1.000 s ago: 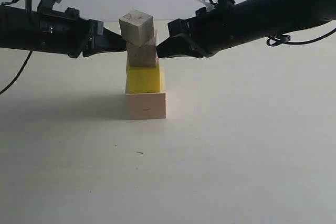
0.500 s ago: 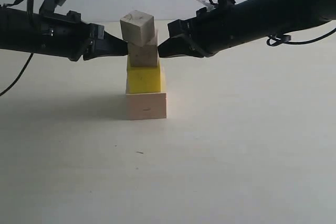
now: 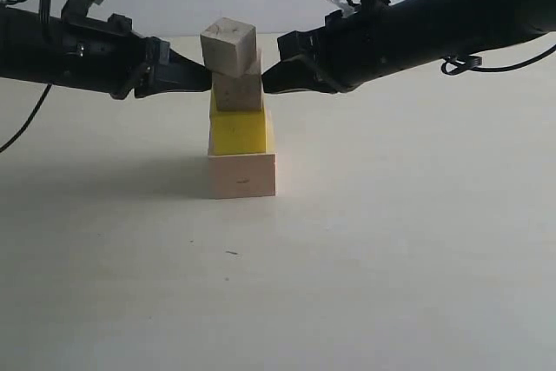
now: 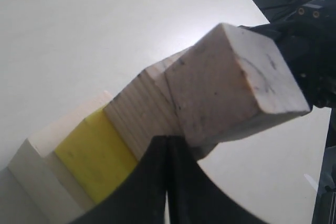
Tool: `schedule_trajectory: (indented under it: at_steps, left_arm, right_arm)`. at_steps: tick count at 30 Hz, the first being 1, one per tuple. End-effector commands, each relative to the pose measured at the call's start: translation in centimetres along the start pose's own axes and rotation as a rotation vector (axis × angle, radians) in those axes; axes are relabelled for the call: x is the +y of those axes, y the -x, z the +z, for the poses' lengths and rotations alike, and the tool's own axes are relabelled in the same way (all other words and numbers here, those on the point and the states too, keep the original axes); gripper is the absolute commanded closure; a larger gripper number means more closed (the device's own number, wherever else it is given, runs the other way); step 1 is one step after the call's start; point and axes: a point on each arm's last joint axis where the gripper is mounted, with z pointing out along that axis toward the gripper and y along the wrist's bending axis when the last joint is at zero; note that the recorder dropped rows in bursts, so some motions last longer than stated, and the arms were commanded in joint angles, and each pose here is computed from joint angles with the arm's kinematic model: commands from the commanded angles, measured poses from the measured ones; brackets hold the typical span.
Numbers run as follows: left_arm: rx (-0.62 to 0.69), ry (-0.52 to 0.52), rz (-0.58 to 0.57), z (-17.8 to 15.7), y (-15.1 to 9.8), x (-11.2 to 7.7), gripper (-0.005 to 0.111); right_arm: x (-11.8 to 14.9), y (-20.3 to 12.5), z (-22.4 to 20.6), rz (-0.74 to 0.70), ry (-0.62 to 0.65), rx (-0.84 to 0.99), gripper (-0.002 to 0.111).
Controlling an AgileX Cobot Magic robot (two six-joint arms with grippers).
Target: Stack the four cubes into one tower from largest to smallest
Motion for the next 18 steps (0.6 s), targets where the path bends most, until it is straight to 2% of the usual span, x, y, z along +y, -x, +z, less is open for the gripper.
schedule_trajectory:
  at_steps: [1, 7, 11, 18]
  left_arm:
    - [-0.004, -0.012, 0.002, -0.1, 0.3, -0.4, 0.107]
    - [0.007, -0.009, 0.002, -0.1, 0.2, -0.4, 0.107]
    - [0.012, -0.008, 0.002, -0.1, 0.1, -0.4, 0.107]
    - [0.011, -0.003, 0.000, -0.1, 0.1, -0.4, 0.107]
  right_arm:
    - [0.1, 0.2, 0.0, -0.017, 0.001, -0.006, 0.108]
    - [0.6, 1.3, -0.3, -0.037, 0.018, -0.004, 0.108]
    - [0.3, 1.2, -0.3, -0.036, -0.020, 0.005, 0.108]
    - [0.5, 1.1, -0.3, -0.016, -0.001, 0.018, 0.108]
